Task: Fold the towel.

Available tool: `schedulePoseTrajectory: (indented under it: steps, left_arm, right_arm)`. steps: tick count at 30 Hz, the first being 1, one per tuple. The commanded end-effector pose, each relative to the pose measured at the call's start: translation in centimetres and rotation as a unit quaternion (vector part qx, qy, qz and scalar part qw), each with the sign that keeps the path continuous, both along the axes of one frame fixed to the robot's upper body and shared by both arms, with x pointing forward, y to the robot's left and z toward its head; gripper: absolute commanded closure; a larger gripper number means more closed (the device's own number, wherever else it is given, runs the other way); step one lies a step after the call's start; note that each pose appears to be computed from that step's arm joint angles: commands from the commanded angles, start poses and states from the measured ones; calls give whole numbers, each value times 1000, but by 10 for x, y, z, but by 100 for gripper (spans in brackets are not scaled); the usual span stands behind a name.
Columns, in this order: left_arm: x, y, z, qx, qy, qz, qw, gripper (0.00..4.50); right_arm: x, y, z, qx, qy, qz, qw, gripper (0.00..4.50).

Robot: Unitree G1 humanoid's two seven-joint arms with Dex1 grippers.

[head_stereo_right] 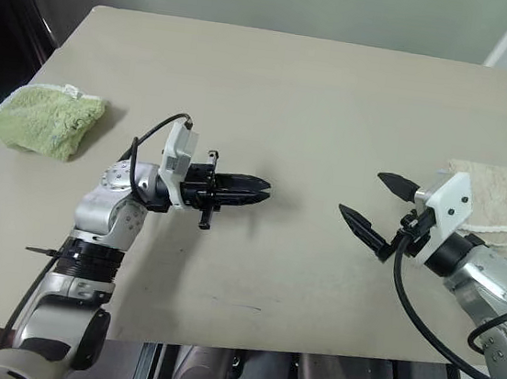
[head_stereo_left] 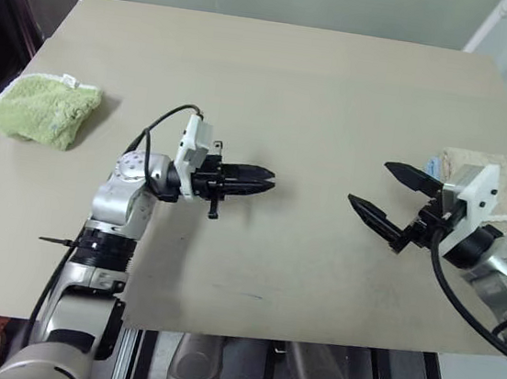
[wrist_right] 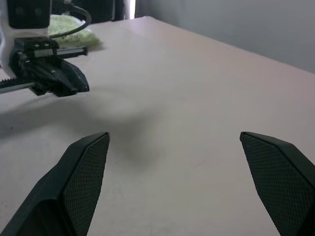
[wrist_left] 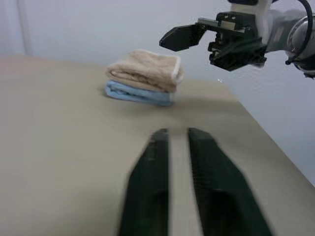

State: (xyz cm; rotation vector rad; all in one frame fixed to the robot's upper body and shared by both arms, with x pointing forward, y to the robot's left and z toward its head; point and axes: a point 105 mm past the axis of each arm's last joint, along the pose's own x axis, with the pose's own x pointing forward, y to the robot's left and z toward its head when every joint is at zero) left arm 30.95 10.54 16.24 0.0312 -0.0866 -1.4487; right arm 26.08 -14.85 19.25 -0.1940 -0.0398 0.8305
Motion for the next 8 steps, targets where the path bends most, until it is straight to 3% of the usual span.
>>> schedulePoseTrajectory:
  steps: [1,8]
  left_arm:
    - [-5,6,9,-6,-14,8,1000,252]
    - [-14,20,7,7,-4,16,1000,6]
  right_arm:
    - [3,2,5,1,-19,18,1000,0]
    - [-1,-5,1,6,5,46,999,0]
